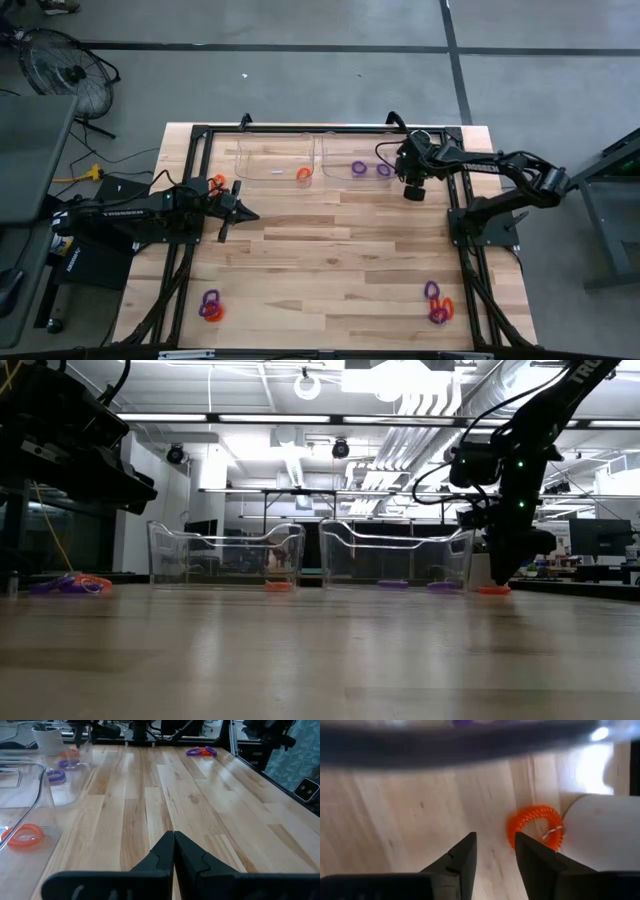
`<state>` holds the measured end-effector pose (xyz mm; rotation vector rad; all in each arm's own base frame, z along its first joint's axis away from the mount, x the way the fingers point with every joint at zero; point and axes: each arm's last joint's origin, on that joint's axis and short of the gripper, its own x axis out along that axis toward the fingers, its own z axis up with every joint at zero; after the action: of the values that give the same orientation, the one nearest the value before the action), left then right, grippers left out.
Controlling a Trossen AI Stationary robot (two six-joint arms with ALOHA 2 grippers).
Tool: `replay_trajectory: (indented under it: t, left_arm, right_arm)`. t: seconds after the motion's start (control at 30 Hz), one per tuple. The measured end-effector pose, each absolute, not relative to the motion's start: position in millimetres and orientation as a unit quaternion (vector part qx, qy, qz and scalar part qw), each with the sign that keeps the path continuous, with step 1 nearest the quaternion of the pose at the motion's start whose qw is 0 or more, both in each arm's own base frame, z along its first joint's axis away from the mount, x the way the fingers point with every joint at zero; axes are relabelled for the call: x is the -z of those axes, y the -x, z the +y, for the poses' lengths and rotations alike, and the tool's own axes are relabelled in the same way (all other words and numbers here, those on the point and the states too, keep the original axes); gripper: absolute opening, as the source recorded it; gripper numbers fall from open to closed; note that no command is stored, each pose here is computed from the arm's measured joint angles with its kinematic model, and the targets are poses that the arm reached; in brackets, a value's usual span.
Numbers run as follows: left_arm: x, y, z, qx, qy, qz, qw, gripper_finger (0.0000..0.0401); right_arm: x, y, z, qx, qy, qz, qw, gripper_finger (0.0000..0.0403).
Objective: Sort spring keychains
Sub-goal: Put the orange spring keychain into the left transparent bin
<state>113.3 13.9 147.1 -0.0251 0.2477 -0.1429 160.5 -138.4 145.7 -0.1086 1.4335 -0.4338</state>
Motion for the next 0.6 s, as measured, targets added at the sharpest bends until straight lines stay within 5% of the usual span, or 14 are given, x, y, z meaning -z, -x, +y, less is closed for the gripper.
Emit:
replay_trajectory:
  t: [0.6]
  left_arm:
    - [-147, -113, 14, 0.071, 0.013, 0.123, 0.990, 0.0001]
  right_arm:
    - [-165, -162, -143, 0.239, 0.077, 0.651, 0.716, 0.0141]
